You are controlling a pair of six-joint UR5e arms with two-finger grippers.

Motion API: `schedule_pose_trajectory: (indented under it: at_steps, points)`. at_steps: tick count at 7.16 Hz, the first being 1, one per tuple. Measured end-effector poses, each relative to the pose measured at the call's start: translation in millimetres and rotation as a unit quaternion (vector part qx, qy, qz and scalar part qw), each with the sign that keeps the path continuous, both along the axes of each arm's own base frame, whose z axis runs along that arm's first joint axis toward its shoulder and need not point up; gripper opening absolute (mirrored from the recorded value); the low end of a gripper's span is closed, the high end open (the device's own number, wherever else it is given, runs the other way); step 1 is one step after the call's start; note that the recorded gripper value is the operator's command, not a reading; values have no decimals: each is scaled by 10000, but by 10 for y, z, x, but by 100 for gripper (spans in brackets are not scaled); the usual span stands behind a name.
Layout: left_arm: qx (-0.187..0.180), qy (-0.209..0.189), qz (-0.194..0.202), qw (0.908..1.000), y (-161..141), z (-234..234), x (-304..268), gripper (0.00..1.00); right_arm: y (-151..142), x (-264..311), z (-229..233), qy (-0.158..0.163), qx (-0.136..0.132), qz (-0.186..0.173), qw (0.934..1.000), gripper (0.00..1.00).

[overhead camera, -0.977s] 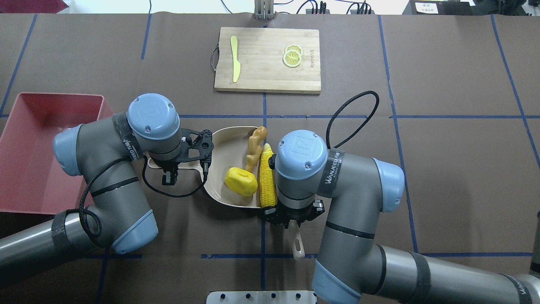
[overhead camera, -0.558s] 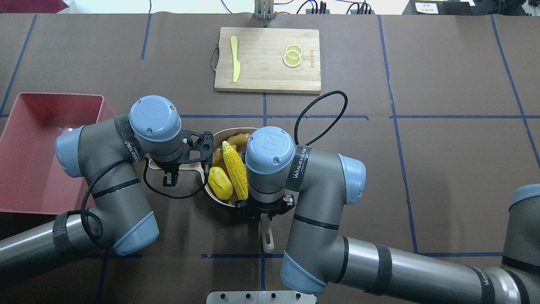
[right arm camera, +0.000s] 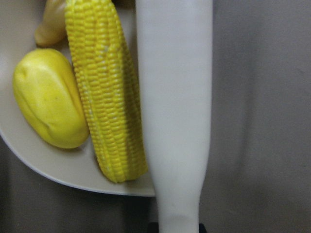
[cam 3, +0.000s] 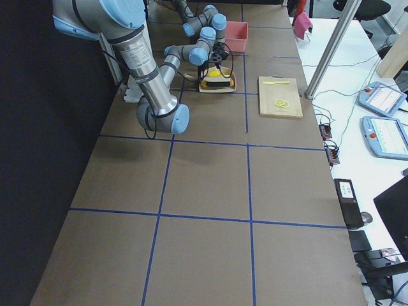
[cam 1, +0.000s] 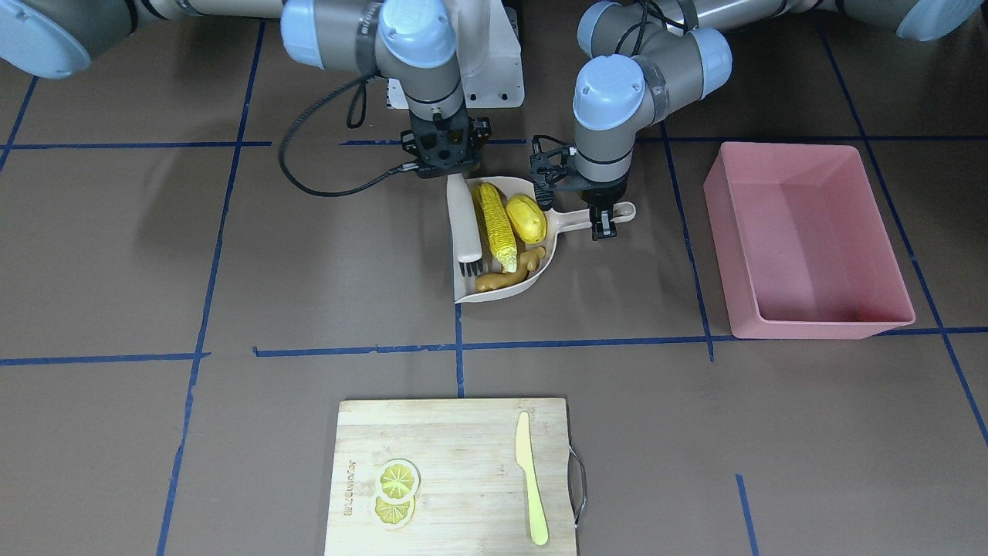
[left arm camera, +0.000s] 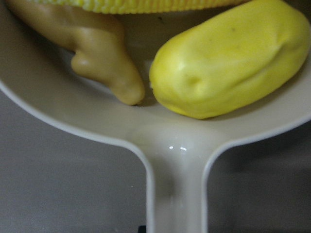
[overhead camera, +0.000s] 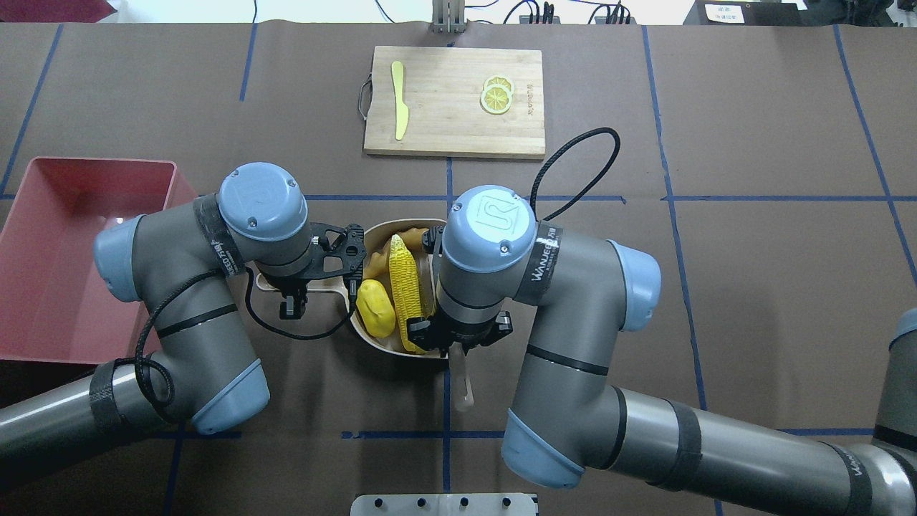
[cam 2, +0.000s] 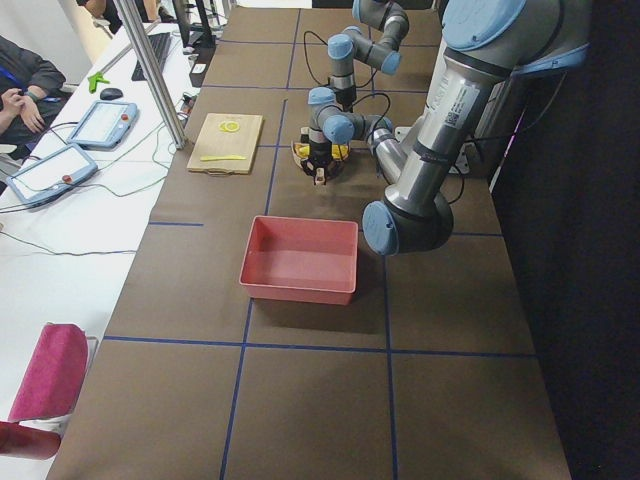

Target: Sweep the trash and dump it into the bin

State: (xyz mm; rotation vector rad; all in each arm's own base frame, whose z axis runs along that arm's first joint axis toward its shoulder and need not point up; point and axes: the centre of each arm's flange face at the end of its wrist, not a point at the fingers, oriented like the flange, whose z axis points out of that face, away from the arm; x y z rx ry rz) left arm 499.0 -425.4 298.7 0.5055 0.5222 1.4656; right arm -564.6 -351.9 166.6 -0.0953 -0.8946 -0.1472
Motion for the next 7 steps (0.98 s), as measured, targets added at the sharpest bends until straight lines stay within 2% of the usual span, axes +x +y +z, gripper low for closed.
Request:
schedule_pose_trajectory:
  at_steps: [2,5,7]
  points:
    - [-335,409,219,9984,81,-18,31,4,-61,288,-49,7,-21,116,9999,0]
    - [-544,969,320,9933,119,-16,7,3,-166,892,-145,64,-89,338,9994,0]
    - [-742,1273,331,9885,131,-36,-44,3,-260,1353,-145,220,-172,584,9979,0]
